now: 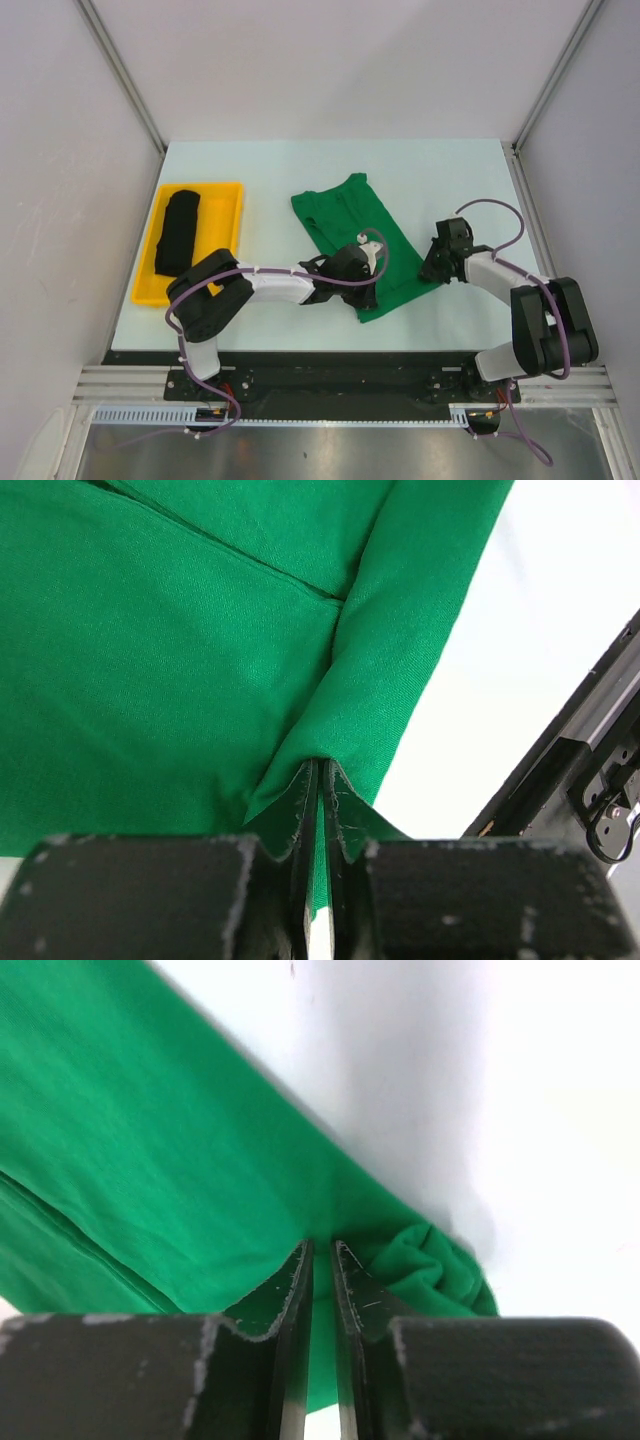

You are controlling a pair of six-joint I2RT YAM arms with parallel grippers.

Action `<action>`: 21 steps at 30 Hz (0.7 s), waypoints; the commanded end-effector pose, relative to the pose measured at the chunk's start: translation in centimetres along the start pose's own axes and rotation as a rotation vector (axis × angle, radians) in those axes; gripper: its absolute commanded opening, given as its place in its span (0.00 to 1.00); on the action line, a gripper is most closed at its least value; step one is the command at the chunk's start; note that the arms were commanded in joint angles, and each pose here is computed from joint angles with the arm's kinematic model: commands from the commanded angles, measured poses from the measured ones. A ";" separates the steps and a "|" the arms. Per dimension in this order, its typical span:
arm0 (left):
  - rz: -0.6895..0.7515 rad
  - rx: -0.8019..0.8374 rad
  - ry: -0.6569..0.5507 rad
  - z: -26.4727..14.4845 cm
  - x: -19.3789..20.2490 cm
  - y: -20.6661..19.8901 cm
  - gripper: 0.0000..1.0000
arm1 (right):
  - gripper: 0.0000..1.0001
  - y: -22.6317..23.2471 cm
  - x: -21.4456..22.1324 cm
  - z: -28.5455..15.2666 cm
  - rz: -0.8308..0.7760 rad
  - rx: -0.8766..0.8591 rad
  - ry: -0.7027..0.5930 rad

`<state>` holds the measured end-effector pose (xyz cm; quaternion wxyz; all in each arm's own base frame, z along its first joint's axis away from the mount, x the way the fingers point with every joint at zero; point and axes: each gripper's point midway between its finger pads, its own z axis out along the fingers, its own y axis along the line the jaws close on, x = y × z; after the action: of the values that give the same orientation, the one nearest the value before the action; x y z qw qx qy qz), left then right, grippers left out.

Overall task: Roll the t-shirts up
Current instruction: Roll the T-shirt to the center of the board.

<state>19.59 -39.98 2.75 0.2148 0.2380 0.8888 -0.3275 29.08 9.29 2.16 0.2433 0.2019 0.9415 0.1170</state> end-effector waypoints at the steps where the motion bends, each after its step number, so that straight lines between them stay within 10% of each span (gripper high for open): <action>1: 0.020 -0.037 0.027 0.4 1.2 0.8 0.08 | 0.23 0.7 -2.0 -0.5 -0.018 -0.074 -0.044; 21: -0.001 -0.042 0.036 0.5 1.3 0.8 0.07 | 0.25 -2.0 -3.0 -3.4 -0.003 0.069 -0.093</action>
<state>19.60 -39.94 2.71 0.2150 0.2370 0.8895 -0.3260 28.63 6.29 6.12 0.2869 0.2126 0.9294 0.0932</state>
